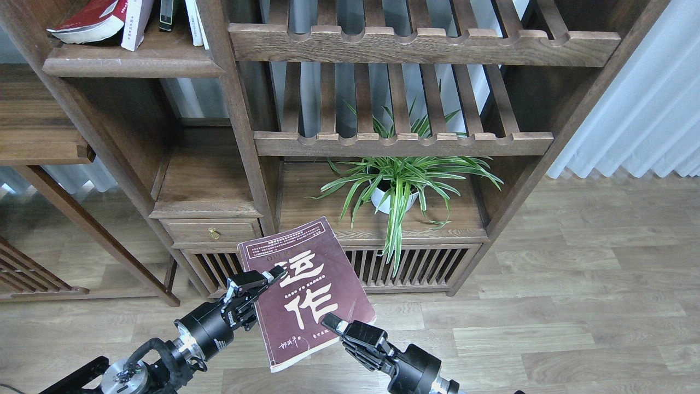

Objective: Organize books on shelf
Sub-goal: 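Hand the dark red book from the right gripper to the left gripper, then lift the dark red book with the left gripper onto the upper shelf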

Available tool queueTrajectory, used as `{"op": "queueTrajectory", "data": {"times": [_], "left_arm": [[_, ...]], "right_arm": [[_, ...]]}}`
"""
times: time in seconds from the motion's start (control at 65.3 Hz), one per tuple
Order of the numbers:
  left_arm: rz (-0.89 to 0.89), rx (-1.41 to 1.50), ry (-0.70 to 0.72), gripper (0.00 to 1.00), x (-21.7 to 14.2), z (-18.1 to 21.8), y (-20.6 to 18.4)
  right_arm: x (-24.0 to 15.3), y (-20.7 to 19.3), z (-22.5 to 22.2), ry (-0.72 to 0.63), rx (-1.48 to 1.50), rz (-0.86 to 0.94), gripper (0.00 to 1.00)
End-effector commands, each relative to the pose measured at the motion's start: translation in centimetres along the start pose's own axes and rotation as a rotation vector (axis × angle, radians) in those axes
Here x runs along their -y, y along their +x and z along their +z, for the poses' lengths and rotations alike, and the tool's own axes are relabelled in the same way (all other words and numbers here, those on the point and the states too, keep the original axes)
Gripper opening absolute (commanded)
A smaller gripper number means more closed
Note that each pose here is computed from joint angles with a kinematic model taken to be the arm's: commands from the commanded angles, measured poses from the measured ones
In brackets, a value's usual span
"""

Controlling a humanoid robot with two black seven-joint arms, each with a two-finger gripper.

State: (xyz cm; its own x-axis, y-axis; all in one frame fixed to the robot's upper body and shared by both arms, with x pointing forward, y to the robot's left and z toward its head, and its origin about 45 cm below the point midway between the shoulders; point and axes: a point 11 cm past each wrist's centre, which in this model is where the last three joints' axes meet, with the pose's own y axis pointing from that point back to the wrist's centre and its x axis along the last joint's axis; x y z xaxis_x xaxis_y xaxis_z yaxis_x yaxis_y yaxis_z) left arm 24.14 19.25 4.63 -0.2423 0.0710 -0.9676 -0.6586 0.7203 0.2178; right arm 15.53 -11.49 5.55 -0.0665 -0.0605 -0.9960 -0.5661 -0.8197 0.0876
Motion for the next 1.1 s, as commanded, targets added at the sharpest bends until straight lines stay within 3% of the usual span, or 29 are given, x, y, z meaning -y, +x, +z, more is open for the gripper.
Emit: {"op": "queueTrajectory", "data": {"times": [0.0,0.092,0.291,0.306,0.398,0.582,0.873,1.088], "left_arm": [[-0.007,0.014,-0.035,0.07,-0.6,1.4,-0.5],[-0.001,0.051,-0.072,0.07,-1.9,3.6,-1.2],[0.022,0.202,-0.189,0.07,-7.2,10.5,-4.8],[0.018,0.260,-0.213,0.07,-8.8,12.2,-6.7],[-0.048,0.355,-0.250,0.07,-10.5,14.1,-11.5],[-0.141,0.588,-0.453,0.07,-16.0,19.6,-22.2],[-0.262,0.854,-0.496,0.08,-17.0,21.5,-35.1],[-0.187,1.038,-0.577,0.08,-18.0,24.4,-39.6]], "right_arm": [[-0.1,0.3,-0.5,-0.005,-0.044,0.022,0.87],[-0.2,0.3,-1.1,-0.001,-0.077,0.033,0.99],[-0.4,0.3,-2.5,0.040,-0.089,0.039,0.99],[-0.4,0.6,-2.6,0.037,-0.089,0.047,0.99],[-0.5,0.9,-2.6,0.037,-0.087,0.057,0.99],[-0.6,0.8,-3.7,0.060,-0.098,0.059,0.99],[-0.6,1.2,-4.5,0.068,-0.104,0.075,0.99],[-0.7,1.1,-5.0,0.086,-0.107,0.073,0.99]]}}
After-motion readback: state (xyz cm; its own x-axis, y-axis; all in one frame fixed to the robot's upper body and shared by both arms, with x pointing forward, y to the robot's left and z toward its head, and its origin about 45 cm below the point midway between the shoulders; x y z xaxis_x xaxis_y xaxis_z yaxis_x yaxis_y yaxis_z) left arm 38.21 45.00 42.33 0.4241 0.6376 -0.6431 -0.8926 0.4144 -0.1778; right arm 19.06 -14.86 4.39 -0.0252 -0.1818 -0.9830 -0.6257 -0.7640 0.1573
